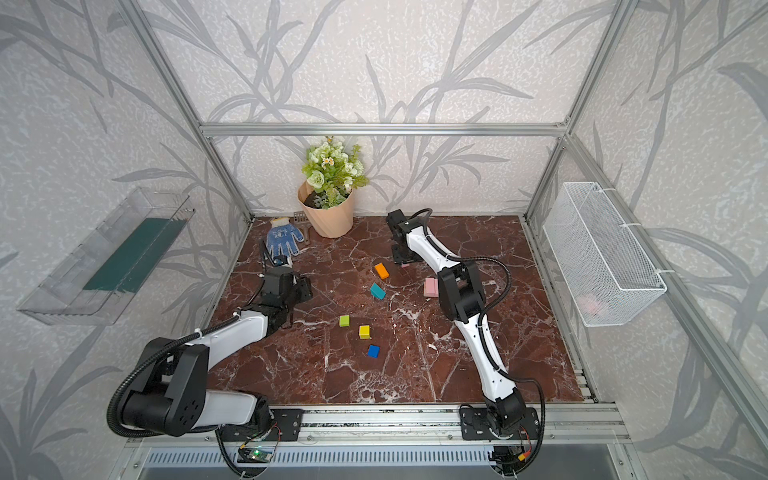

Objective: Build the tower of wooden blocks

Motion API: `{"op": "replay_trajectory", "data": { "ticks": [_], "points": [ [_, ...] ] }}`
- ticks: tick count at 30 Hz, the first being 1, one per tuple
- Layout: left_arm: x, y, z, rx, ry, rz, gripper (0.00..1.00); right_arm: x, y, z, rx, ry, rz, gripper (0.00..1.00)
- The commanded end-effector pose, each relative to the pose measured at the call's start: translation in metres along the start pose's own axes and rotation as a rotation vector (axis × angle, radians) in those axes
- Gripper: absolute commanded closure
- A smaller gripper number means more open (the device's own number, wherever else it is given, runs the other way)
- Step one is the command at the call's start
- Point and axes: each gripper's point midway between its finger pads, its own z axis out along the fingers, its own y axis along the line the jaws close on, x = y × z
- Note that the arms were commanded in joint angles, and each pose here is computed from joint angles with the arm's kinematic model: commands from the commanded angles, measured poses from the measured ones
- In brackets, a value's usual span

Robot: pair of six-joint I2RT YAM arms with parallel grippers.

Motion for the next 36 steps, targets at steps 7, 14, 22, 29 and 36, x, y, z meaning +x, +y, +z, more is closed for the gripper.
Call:
{"op": "replay_trajectory", "data": {
  "ticks": [7,14,22,29,36],
  "points": [
    [-0.007,-0.001,-0.001,0.014,-0.023,-0.009,0.48,0.004,-0.025,0.002,0.033,0.009,0.066,0.46],
    [-0.007,-0.001,-0.001,0.017,-0.024,-0.012,0.48,0.001,-0.008,0.002,-0.06,0.01,0.095,0.44],
    [-0.007,-0.001,-0.001,0.021,-0.026,-0.013,0.48,0.001,0.014,0.012,-0.111,0.021,0.154,0.42],
    [-0.006,-0.001,-0.003,0.024,-0.031,-0.013,0.48,-0.006,0.015,0.025,-0.084,0.021,0.208,0.4],
    [-0.007,-0.001,-0.002,0.026,-0.032,-0.015,0.48,-0.015,0.016,0.034,-0.068,0.008,0.211,0.37]
  ]
}}
